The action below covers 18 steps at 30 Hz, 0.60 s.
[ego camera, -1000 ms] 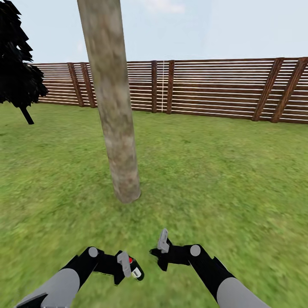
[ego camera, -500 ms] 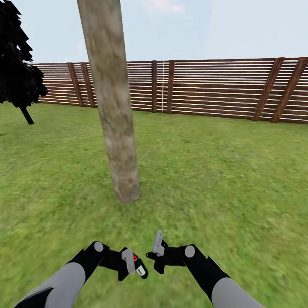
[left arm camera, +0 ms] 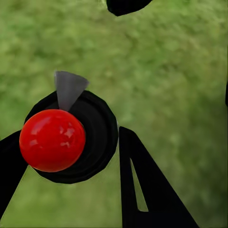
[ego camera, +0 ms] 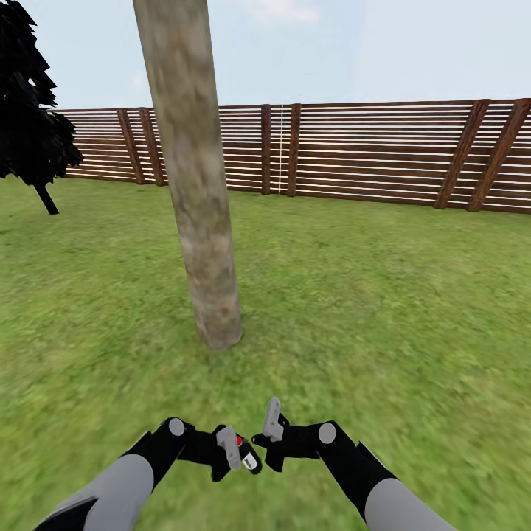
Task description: In the garden, pick up the pesticide atomizer on the floor and spray pesticide onto both trees until each tree trunk is fully covered.
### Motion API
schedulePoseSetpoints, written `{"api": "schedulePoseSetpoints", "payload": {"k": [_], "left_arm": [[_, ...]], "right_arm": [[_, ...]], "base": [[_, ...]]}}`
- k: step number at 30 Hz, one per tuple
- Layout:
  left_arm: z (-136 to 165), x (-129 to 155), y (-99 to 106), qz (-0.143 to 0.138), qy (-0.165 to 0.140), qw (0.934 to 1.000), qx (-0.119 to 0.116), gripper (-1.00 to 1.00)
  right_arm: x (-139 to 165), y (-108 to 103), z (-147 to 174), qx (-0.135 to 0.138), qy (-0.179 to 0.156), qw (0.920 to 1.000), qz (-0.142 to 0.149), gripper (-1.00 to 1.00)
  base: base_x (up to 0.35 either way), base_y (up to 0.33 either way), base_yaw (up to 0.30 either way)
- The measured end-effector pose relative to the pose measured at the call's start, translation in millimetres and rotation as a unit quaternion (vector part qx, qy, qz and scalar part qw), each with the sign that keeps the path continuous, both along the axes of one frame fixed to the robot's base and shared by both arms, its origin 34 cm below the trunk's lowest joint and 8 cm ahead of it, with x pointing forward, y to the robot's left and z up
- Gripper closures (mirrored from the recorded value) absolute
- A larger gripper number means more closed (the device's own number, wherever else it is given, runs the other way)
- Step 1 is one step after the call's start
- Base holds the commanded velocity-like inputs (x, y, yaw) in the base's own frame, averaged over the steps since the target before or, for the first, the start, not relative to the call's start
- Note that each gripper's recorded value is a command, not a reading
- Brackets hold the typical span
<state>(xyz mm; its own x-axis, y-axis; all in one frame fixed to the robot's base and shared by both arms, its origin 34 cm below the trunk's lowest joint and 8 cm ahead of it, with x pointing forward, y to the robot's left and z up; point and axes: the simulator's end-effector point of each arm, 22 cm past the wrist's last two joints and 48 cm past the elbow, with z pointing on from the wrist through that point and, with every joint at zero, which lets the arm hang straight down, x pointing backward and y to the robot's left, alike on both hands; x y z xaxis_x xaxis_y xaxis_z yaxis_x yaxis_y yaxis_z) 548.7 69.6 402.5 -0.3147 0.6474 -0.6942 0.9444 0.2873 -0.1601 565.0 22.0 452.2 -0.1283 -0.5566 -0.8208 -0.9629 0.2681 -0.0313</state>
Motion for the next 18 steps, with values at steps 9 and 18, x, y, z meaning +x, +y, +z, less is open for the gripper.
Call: {"api": "schedulePoseSetpoints", "payload": {"k": [9,18], "left_arm": [[4.3,-1.2,-16.5,-0.006,-0.001,0.9999,-0.01,1.0],[5.8,-0.4,-19.4,-0.007,-0.003,0.9999,-0.012,1.0]], "right_arm": [[0.0,0.0,0.0,0.0,0.0,1.0,0.0,1.0],[-0.1,0.0,-0.1,0.0,0.0,1.0,0.0,1.0]], "base": [[0.0,0.0,0.0],[0.0,0.0,0.0]]}}
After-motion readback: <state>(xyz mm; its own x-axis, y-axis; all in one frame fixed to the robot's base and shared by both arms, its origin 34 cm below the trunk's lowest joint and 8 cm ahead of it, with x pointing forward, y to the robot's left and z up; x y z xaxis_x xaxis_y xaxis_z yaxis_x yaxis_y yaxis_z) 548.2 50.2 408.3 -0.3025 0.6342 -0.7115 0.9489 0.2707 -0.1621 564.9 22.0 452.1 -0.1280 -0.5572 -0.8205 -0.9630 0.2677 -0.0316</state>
